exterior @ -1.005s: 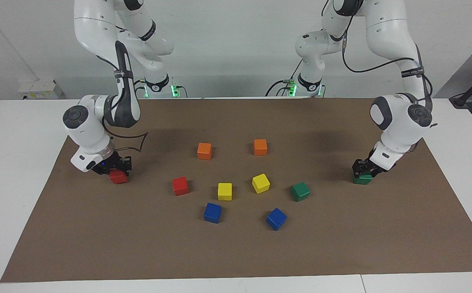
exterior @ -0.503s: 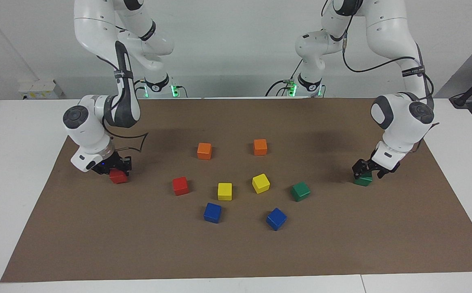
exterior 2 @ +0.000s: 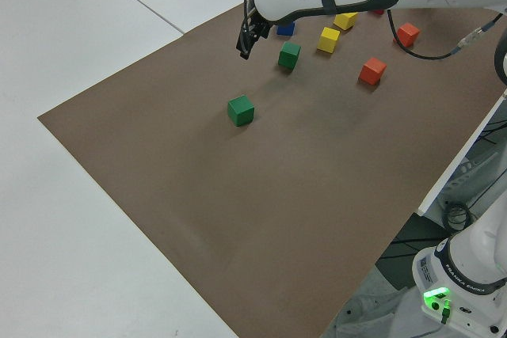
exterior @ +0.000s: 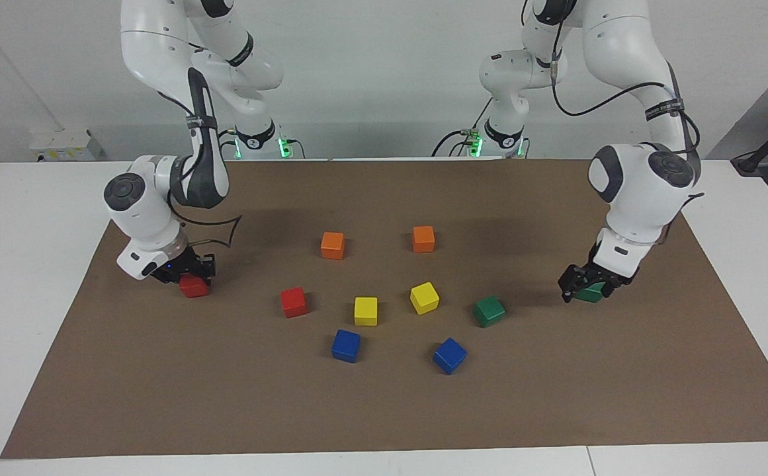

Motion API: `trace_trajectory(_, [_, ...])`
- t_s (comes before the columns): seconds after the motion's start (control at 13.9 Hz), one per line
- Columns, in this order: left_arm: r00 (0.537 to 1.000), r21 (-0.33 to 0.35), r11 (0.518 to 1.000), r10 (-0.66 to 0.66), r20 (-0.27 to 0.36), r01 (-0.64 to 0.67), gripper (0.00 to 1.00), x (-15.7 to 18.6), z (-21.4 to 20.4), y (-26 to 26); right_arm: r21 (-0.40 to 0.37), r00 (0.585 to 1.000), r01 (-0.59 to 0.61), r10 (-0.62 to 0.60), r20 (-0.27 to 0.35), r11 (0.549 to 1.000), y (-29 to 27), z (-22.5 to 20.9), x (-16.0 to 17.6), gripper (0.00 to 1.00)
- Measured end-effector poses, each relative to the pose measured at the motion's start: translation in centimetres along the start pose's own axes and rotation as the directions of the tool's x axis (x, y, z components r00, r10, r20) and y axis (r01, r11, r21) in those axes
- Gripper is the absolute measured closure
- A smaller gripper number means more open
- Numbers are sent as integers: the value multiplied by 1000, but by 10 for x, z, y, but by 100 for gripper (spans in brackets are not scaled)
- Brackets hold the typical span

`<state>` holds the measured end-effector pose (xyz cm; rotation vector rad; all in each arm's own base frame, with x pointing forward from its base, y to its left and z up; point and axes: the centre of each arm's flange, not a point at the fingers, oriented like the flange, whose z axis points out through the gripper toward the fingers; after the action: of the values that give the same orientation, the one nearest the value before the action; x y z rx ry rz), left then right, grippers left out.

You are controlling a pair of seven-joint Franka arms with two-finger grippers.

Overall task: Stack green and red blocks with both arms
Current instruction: 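Reach the left gripper to the second green while the right gripper reaches red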

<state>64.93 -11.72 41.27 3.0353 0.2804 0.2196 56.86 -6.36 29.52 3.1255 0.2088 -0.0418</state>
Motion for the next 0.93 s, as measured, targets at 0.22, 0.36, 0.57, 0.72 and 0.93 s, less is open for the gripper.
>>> trace_trajectory(0.22, [996,18,996,-87,37,86,0,-11,9,98,0,1000,-3,3,1,1000,1,1,-1,44])
trace_trajectory(0.36, [996,69,995,-80,26,78,0,-13,34,133,0,1000,-5,5,1,1000,2,1,-1,41])
trace_trajectory(0.57, [996,96,992,-90,28,87,0,-5,52,125,-1,1000,-10,10,1,1000,4,1,-1,12])
trace_trajectory(0.72, [995,109,990,-96,31,92,0,-2,57,115,-2,1000,-13,13,-4,1000,6,-3,1,0])
trace_trajectory(0.93, [996,122,990,-71,55,64,0,-10,71,110,0,1000,-25,25,5,1000,6,-40,17,0])
